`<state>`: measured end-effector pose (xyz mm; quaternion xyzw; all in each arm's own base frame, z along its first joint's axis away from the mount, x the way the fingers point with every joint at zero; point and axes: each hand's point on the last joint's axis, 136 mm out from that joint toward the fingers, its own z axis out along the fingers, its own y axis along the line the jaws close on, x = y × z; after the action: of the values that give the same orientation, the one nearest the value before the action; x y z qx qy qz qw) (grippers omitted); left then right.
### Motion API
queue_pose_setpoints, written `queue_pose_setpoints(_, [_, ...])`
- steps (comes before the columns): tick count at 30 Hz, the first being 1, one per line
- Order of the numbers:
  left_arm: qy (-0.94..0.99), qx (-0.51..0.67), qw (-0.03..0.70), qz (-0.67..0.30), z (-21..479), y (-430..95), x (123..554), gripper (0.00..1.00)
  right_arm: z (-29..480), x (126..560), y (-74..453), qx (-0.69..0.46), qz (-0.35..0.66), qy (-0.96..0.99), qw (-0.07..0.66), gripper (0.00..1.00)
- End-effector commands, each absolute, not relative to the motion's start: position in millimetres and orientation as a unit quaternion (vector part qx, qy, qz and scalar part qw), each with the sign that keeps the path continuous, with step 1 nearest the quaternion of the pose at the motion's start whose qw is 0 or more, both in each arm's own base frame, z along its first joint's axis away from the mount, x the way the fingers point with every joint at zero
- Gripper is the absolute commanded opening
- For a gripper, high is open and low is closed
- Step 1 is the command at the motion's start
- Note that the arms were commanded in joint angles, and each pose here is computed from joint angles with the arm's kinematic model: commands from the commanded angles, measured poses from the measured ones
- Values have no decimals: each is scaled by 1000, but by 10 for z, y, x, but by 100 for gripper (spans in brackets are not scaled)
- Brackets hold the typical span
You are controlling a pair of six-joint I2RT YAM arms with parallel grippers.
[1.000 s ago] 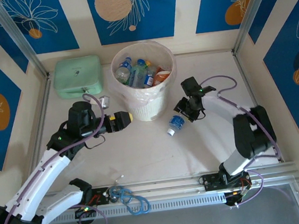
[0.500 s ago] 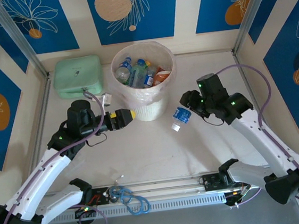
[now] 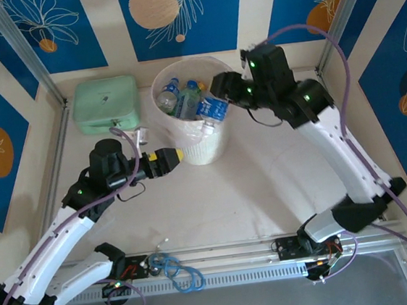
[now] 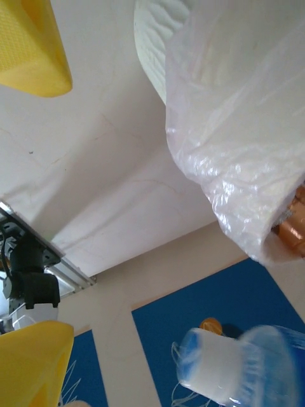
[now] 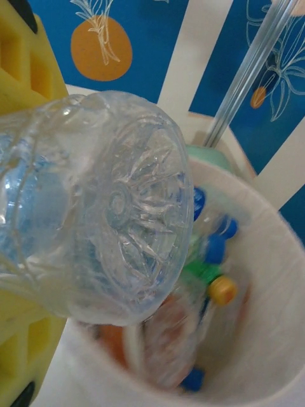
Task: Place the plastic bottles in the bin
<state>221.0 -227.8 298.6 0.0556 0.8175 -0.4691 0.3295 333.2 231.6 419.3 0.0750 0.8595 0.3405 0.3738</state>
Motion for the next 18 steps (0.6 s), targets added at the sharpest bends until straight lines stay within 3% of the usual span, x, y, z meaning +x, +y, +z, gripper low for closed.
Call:
queue_pose_setpoints(1, [826,42,340,-447,2994,-2194,2229,90,4193,3526,2350,51,336,868,362,49])
queue_pose_setpoints(11, [838,35,337,-427,2885,-2169,2294,90,4146,4184,2412,54,356,872,330,50])
queue_pose_setpoints(18, [844,31,337,-417,2824,-2170,2355,89,3899,4319,2483,55,352,886,296,60])
